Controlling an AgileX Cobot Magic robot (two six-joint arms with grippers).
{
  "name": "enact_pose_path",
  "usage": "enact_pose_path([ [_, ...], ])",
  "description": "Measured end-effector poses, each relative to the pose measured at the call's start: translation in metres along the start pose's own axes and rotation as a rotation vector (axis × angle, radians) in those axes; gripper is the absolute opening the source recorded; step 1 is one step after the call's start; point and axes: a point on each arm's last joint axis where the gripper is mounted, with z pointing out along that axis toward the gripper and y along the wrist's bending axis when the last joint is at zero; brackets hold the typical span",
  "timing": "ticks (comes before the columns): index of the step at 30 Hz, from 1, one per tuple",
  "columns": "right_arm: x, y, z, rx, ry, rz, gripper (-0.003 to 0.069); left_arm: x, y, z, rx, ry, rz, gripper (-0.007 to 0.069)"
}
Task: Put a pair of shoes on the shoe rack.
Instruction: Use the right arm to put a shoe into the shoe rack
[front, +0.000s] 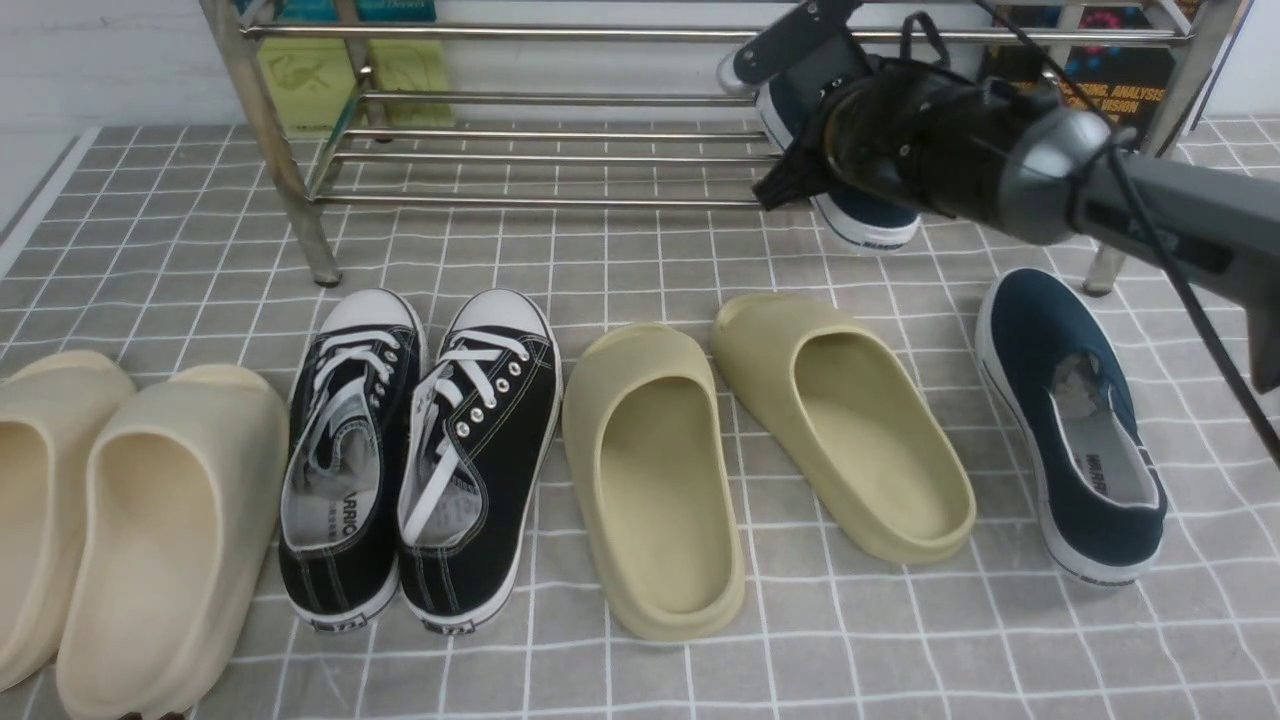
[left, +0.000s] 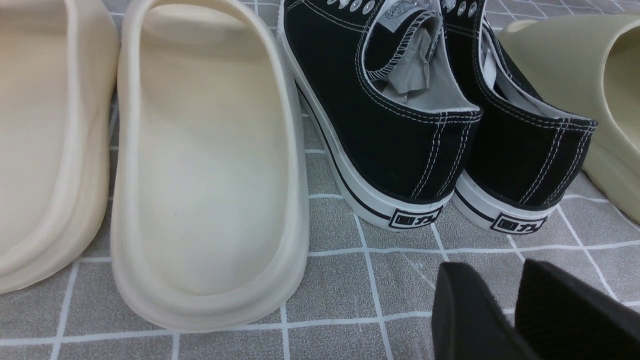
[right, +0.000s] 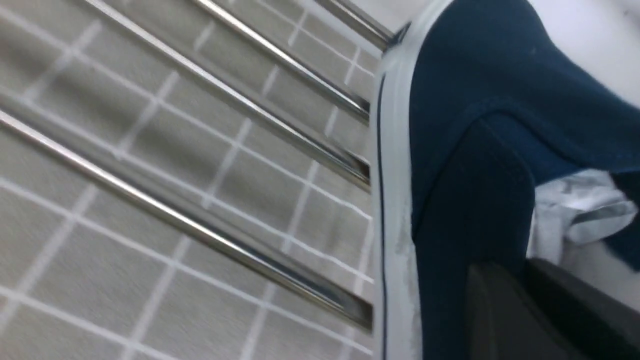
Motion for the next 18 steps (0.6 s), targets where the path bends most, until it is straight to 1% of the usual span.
enact_pose_path([
  [2,-0.001,0.000,0.001,-0.007,-0.010,0.024,0.0110,0.000,0.000,0.000,0.000,0.000,0.000,0.0181],
  [6,-0.003,-0.003,0.001,-0.015,-0.033,0.086,0.0268,0.000,0.000,0.000,0.000,0.000,0.000,0.0185],
  [7,-0.003,-0.003,0.001,-0.014,-0.032,0.098,0.0317,0.000,0.000,0.000,0.000,0.000,0.000,0.0186],
  [12,-0.003,-0.011,-0.008,0.040,0.044,0.176,0.0548,0.000,0.000,0.000,0.000,0.000,0.000,0.0190],
  [15,-0.010,-0.017,-0.029,0.077,0.110,0.180,0.0613,0.000,0.000,0.000,0.000,0.000,0.000,0.0195],
  [18,-0.020,-0.024,-0.056,0.079,0.179,0.154,0.0615,0.000,0.000,0.000,0.000,0.000,0.000,0.0200],
])
